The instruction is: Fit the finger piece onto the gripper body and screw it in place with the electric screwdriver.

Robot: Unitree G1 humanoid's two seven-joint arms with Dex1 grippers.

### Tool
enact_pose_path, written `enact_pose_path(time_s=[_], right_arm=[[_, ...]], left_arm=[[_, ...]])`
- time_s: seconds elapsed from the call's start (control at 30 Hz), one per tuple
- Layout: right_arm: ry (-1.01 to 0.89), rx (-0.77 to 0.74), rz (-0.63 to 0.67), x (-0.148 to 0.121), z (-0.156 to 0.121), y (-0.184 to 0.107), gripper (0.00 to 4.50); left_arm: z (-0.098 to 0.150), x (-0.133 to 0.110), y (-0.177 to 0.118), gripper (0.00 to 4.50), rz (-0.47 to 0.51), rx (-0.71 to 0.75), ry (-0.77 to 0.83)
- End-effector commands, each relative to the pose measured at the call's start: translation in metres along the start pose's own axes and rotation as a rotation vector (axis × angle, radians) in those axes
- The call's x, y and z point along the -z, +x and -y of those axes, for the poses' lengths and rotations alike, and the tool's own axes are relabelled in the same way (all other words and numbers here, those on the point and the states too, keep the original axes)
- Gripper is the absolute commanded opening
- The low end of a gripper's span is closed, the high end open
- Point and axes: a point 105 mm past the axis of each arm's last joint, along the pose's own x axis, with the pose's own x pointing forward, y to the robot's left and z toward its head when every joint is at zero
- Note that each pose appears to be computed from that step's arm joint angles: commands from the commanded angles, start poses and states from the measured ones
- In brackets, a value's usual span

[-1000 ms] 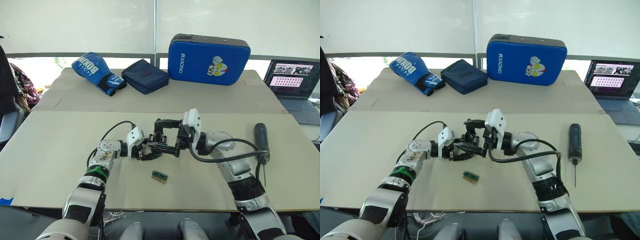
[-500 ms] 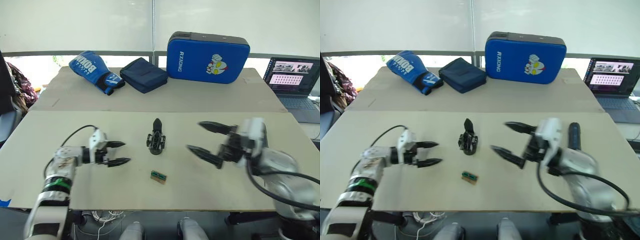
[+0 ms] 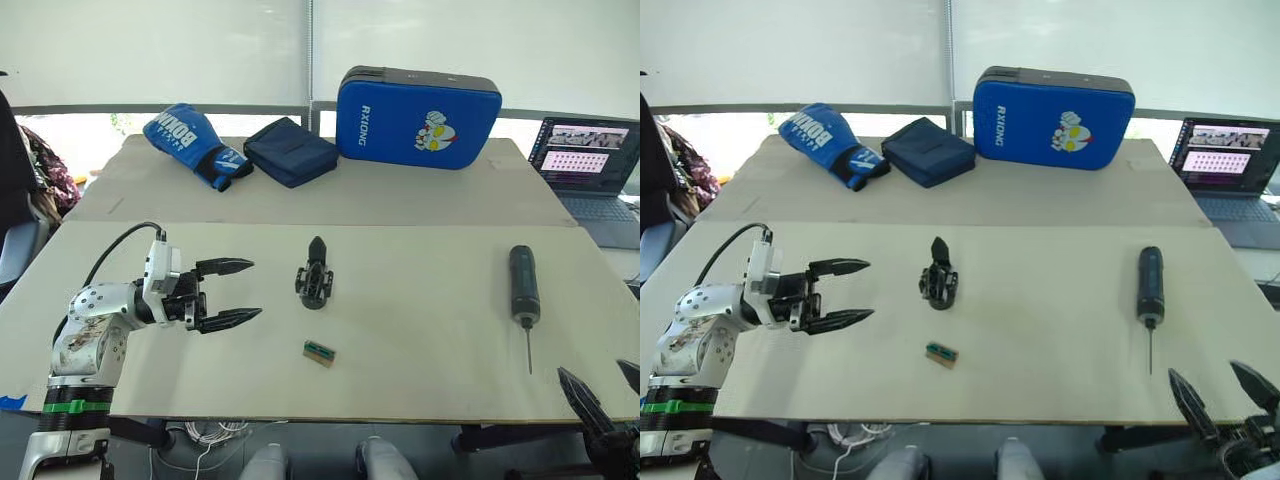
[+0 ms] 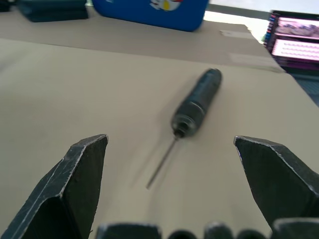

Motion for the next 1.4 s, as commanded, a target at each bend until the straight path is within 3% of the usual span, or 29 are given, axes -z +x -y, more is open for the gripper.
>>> enact_pose_path(time_s=[0.03,0.1,0.27,0.4,0.63,0.8,0.97,1.07,1.2,1.33,1.4], right_arm=[[-0.002,0.034,0.067,-0.021,0.004,0.012,4.50],[0.010,0.026,0.060,-0.030,0.008,0.028,4.50],[0.090,-0.010,-0.205,-0.035,0.021,0.090,4.50],[0.152,-0.019,-0.400,-0.022,0.029,0.132,4.50],[0.118,0.045,-0.492,-0.006,0.043,0.175,4.50],[0.113,0.015,-0.545,0.008,0.035,0.189,4.50],[0.132,0.023,-0.592,0.017,0.033,0.192,2.98],[0.144,0.028,-0.550,0.009,0.033,0.196,1.96],[0.103,-0.125,-0.386,-0.030,0.015,0.195,1.92],[-0.040,-0.366,-0.303,-0.063,-0.036,0.178,1.92],[-0.082,-0.457,-0.312,-0.064,-0.063,0.167,1.92]], left_arm=[[0.001,-0.019,0.010,4.48,0.056,0.022,0.035],[0.001,-0.026,0.016,4.48,0.072,0.046,0.039],[-0.004,-0.046,0.034,4.48,0.117,0.096,0.056],[0.001,-0.052,0.047,4.48,0.124,0.173,0.036],[0.003,-0.057,0.053,4.48,0.127,0.192,0.053],[0.004,-0.056,0.051,4.48,0.119,0.188,0.057],[0.007,-0.055,0.051,4.50,0.108,0.203,0.056],[0.008,-0.054,0.052,4.50,0.106,0.207,0.057],[0.007,-0.054,0.050,4.50,0.105,0.204,0.060],[0.007,-0.047,0.044,4.50,0.091,0.210,0.067],[0.007,-0.044,0.041,4.50,0.085,0.207,0.072]])
